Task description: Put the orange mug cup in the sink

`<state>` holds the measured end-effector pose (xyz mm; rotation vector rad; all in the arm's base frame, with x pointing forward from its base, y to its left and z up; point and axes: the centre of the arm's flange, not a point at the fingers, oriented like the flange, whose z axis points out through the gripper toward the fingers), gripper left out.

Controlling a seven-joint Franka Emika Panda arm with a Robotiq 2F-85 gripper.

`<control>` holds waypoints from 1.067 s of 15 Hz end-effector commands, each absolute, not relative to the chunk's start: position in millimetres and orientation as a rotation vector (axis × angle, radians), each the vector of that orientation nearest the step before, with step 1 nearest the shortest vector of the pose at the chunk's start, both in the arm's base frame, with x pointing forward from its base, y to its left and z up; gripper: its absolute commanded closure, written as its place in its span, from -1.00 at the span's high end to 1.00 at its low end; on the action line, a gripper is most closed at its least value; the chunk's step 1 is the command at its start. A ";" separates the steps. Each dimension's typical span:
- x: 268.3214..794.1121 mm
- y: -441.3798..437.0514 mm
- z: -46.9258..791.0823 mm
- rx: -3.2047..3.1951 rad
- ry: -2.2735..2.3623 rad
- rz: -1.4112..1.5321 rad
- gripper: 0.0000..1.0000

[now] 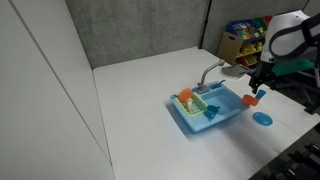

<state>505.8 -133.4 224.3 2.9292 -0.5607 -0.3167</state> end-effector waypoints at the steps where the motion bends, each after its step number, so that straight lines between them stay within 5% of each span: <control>1: 514.6 -138.5 210.6 2.953 -0.536 -0.271 1.00; 16: 523.3 -140.4 162.8 3.066 -0.465 -0.186 1.00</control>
